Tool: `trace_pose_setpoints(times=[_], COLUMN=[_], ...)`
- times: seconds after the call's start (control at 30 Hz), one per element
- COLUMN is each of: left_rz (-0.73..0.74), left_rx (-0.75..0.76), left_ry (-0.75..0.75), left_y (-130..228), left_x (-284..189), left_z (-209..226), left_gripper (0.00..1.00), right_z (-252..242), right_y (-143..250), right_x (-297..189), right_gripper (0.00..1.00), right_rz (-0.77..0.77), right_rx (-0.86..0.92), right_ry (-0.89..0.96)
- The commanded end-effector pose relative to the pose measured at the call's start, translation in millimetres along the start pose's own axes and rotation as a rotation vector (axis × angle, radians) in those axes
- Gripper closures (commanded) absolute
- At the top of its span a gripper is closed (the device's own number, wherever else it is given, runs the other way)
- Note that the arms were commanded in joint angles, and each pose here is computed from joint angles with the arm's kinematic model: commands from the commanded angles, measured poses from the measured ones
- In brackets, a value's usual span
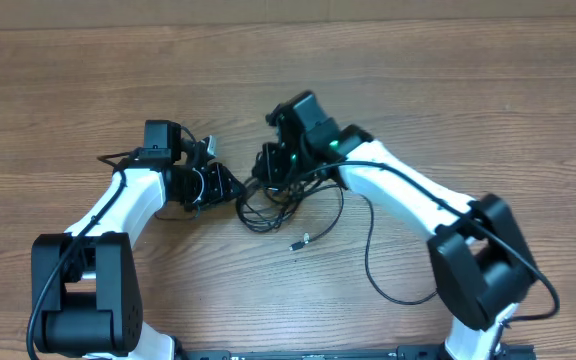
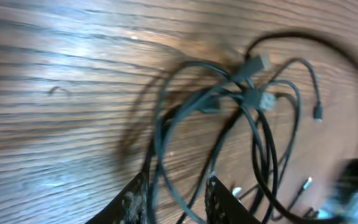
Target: Untangle cables
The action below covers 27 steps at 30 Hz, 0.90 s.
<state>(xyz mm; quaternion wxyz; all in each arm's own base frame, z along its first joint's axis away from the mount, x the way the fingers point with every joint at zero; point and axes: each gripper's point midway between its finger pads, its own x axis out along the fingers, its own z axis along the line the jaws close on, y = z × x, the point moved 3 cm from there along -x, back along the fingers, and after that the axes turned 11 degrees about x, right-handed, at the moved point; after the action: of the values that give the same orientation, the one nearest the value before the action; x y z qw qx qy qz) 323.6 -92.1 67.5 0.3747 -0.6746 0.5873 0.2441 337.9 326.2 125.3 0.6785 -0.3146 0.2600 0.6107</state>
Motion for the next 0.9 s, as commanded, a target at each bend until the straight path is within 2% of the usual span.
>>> trace_pose_setpoints(times=[0.0,0.2,0.43,0.57,0.87], left_rz=[-0.003,0.001,0.005,0.005,0.005], left_rx=[0.057,0.053,0.046,0.043,0.043], left_ry=[0.055,0.019,-0.011,-0.011,-0.010], left_y=[-3.6,-2.9,-1.9,-2.0,-2.0], left_x=[0.4,0.6,0.9,0.9,0.9], left_z=[-8.3,-3.2,0.7,0.7,0.6], left_gripper=[0.69,0.67,0.69,0.69,0.68], right_z=[12.4,-18.3,-86.1,-111.9,-153.9], right_y=[-9.4,-15.9,-3.2,9.2,27.8], right_x=[-22.8,-32.1,-45.8,-52.1,-54.0], right_gripper=[0.96,0.96,0.96,0.96,0.96], right_rz=[-0.021,-0.026,-0.065,-0.055,-0.088], right_rx=[0.032,0.134,0.235,0.256,0.335], right_ry=[-0.048,0.044,0.400,0.541,0.709])
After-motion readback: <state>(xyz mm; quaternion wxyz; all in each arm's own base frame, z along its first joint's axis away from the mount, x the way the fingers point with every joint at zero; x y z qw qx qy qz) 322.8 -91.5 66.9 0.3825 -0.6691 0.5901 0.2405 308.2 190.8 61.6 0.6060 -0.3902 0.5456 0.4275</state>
